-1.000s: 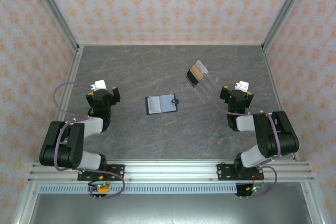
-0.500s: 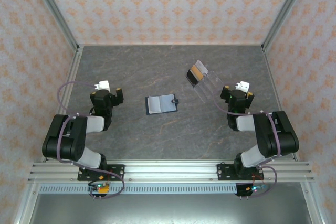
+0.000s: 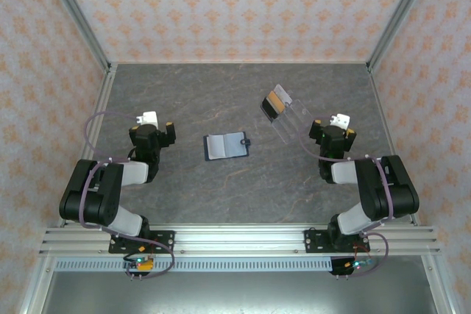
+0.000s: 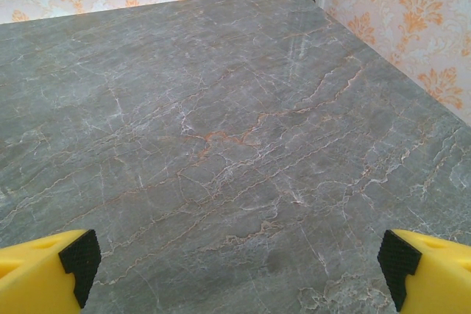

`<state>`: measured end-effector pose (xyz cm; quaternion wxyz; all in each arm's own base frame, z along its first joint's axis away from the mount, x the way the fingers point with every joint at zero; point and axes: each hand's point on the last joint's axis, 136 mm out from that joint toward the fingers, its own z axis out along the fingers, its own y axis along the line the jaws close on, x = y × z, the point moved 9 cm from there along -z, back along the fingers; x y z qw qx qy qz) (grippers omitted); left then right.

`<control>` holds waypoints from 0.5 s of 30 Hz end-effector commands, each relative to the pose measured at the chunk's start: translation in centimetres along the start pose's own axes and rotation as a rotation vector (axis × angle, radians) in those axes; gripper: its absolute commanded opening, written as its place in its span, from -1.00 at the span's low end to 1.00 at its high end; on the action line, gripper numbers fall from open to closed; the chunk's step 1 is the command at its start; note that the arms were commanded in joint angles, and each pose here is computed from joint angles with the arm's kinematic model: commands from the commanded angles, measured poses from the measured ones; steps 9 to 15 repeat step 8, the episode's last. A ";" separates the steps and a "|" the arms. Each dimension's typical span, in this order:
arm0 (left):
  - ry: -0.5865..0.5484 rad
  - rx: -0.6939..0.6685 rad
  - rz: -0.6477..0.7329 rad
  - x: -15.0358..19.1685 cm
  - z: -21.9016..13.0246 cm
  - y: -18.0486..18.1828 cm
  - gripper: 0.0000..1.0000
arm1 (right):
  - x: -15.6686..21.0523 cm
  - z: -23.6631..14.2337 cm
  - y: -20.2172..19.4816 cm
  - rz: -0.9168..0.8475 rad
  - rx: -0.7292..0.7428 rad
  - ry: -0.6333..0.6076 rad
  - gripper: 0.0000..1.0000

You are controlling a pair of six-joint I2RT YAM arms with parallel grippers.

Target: Take the credit cards out of the card holder

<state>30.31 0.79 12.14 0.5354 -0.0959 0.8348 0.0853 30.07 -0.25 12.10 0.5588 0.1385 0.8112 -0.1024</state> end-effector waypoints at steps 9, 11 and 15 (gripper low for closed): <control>-0.035 -0.016 0.016 -1.1 0.4 -0.1 1.00 | -0.7 0.6 -0.4 0.040 0.015 -0.006 0.99; -0.035 -0.016 0.016 -1.1 0.4 -0.1 1.00 | -0.7 0.6 -0.4 0.040 0.015 -0.006 0.99; -0.035 -0.016 0.016 -1.1 0.4 -0.1 1.00 | -0.7 0.6 -0.4 0.040 0.015 -0.006 0.99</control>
